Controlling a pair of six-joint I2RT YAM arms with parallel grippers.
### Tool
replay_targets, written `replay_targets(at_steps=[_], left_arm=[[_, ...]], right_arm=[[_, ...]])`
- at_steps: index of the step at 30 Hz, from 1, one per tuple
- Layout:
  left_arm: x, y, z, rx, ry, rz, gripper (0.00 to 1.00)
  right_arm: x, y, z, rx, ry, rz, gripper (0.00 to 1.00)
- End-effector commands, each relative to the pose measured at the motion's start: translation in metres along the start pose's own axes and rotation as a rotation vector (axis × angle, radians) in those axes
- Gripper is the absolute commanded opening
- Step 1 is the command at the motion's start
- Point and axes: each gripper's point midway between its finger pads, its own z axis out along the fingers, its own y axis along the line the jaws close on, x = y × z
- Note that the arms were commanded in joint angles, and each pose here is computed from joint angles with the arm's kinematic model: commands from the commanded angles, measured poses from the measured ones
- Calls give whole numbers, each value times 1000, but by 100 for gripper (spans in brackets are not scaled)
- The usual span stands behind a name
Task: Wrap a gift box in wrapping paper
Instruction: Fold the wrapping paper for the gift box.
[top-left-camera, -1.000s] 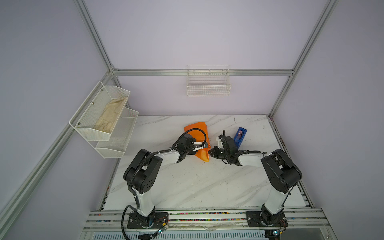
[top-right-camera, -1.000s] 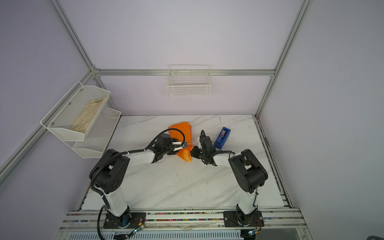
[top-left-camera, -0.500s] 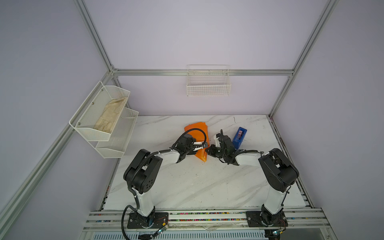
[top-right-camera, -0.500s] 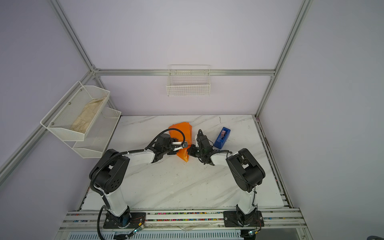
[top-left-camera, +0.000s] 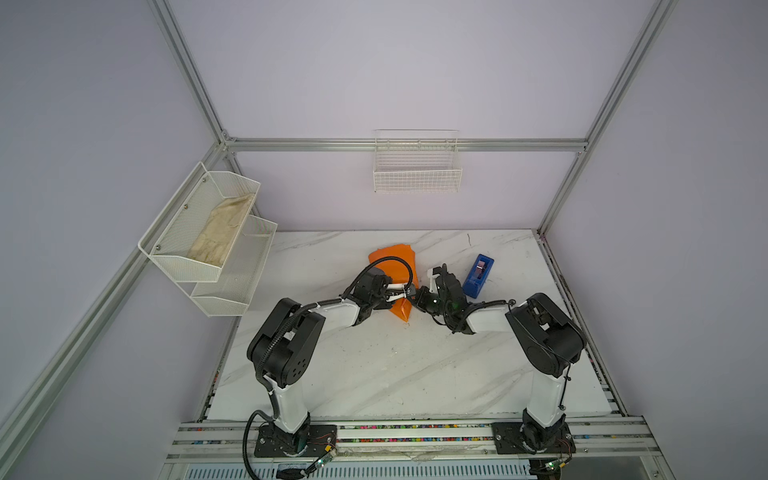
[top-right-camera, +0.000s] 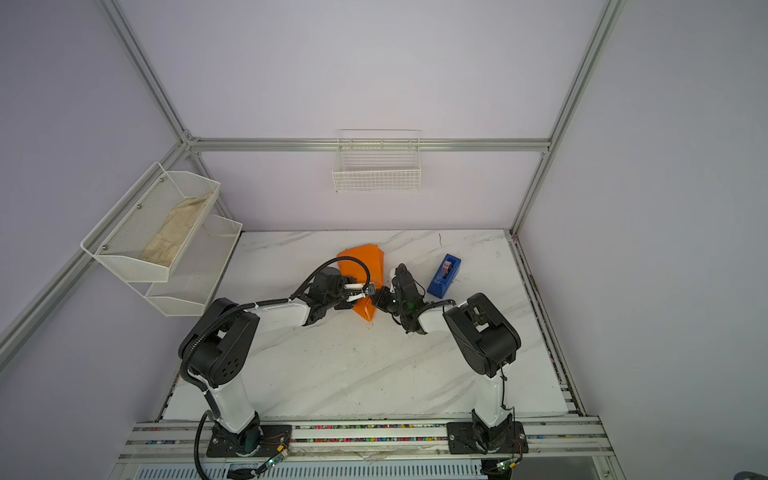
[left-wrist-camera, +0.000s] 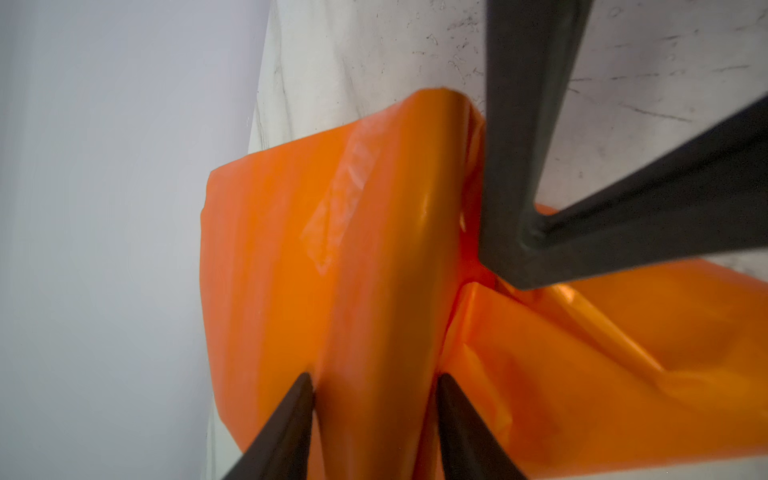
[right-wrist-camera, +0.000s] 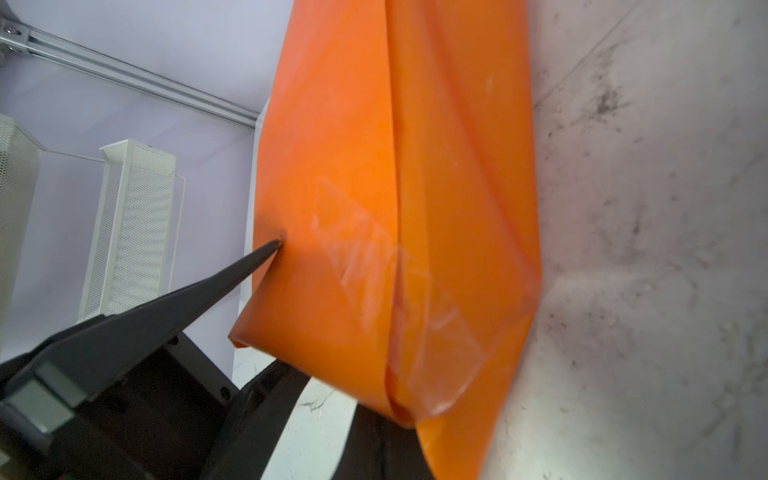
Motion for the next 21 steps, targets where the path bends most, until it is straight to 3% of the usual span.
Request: replay_targets(at_steps=[1,21], left_arm=[[27,-44,10,167,105,-17,46],[20,-38,6,158,90,-19,46]], right_arm=[[-1,17,2,-90,-31,36,0],[3,-1,20,-86,-67,151,0]])
